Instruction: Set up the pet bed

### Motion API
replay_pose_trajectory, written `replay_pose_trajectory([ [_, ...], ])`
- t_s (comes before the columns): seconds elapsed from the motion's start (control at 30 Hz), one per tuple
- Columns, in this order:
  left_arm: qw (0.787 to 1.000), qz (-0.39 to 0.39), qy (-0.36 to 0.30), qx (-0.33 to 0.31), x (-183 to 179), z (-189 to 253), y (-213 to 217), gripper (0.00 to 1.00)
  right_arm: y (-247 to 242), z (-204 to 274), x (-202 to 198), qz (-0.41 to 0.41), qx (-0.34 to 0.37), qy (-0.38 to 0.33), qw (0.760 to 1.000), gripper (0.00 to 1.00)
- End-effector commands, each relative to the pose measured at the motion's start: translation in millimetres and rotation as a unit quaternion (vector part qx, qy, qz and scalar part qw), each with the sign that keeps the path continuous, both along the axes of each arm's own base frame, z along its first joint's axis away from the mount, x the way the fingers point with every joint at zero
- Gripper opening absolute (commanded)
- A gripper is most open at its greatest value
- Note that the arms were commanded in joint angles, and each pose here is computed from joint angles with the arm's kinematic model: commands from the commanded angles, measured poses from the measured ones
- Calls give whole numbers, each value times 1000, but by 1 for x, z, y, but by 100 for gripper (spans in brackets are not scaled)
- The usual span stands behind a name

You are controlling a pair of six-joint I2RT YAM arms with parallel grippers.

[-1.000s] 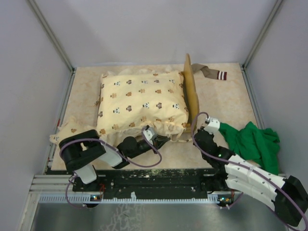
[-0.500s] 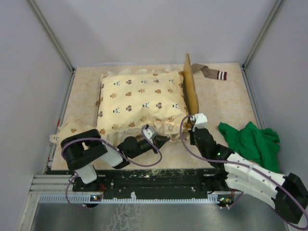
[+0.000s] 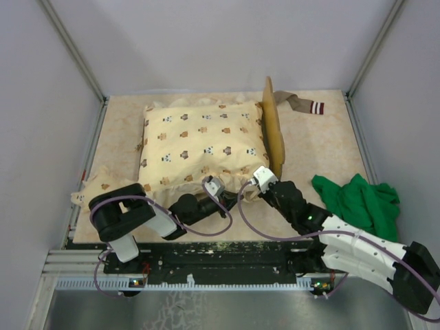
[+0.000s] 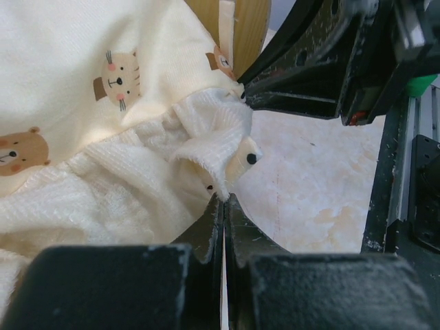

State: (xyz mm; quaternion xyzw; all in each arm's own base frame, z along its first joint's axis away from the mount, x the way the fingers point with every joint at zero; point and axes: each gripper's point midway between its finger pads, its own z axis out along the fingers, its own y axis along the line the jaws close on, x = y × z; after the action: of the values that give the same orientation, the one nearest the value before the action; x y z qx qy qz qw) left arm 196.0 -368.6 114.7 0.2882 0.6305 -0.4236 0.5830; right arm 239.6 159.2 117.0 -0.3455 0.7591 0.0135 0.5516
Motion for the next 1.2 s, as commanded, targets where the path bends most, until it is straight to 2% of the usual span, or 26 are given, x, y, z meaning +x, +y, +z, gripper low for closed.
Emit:
replay_pose_trajectory([
  [0.0, 999, 0, 0, -36, 5, 17, -5, 0, -7, -3, 4, 22, -84, -24, 996, 0],
  [0.17, 999, -8, -1, -40, 3, 19, -6, 0, -15, -21, 1, 16, -105, -9, 994, 0],
  [0.33, 999, -11, 4, -47, 2, 19, -6, 0, 1, -37, -9, 72, -89, 1, 993, 0],
  [0.5, 998, -13, 6, -56, -1, 21, -4, 0, 3, -41, -11, 86, -108, 11, 990, 0],
  [0.67, 998, -14, 5, -56, -1, 21, 1, 0, 15, -35, -15, 131, -95, -10, 987, 0],
  [0.9, 997, -19, 14, -68, -3, 19, 4, 0, 24, -20, -3, 151, -125, -41, 980, 0],
  [1.03, 997, -25, 15, -72, -5, 19, 3, 0, 27, -33, -10, 188, -150, -29, 970, 0],
  [1.17, 997, -25, 19, -68, -5, 16, 4, 0, 30, -27, -12, 212, -158, -52, 963, 0],
])
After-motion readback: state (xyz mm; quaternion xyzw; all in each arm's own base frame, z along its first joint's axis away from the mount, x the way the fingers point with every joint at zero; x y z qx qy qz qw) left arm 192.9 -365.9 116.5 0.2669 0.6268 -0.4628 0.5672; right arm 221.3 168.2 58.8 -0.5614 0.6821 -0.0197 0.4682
